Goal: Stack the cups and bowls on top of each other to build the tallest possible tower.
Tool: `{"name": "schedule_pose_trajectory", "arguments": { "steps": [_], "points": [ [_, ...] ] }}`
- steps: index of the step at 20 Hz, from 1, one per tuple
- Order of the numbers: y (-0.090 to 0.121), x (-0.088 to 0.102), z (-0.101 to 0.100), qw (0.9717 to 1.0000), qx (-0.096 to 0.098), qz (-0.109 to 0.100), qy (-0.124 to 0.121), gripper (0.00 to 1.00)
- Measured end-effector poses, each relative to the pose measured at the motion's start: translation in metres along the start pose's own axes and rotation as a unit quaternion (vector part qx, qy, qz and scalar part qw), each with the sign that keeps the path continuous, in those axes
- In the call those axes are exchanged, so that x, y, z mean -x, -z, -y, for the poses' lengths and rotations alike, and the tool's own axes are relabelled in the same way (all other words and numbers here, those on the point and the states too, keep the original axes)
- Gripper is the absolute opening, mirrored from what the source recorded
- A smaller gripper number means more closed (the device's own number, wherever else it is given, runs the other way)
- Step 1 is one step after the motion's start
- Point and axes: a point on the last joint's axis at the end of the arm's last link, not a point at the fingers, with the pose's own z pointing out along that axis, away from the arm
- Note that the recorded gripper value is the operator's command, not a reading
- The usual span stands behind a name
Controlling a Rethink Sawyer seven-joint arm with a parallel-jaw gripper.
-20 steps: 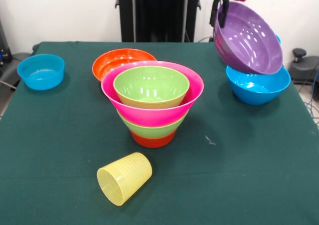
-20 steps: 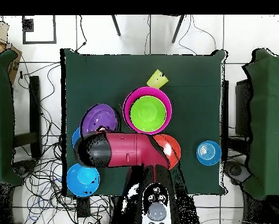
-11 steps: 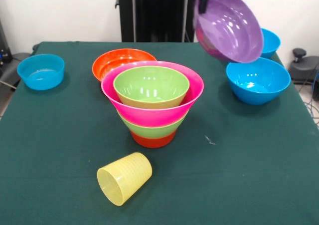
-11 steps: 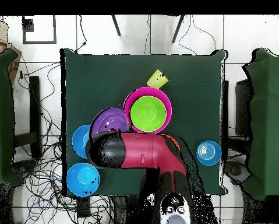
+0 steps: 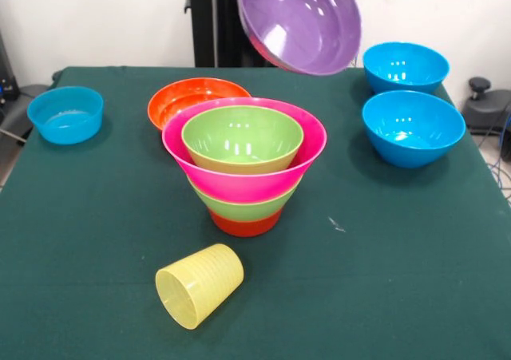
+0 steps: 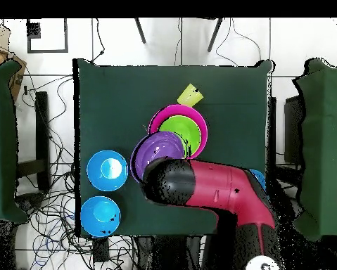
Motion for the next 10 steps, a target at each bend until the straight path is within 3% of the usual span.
{"name": "schedule_pose_trajectory", "arguments": {
  "steps": [6,10],
  "points": [
    [0.011,0.015,0.01,0.9995,-0.009,-0.003,0.028,0.0],
    [0.018,0.022,0.007,0.9989,-0.008,0.001,0.046,0.0]
  ]
}}
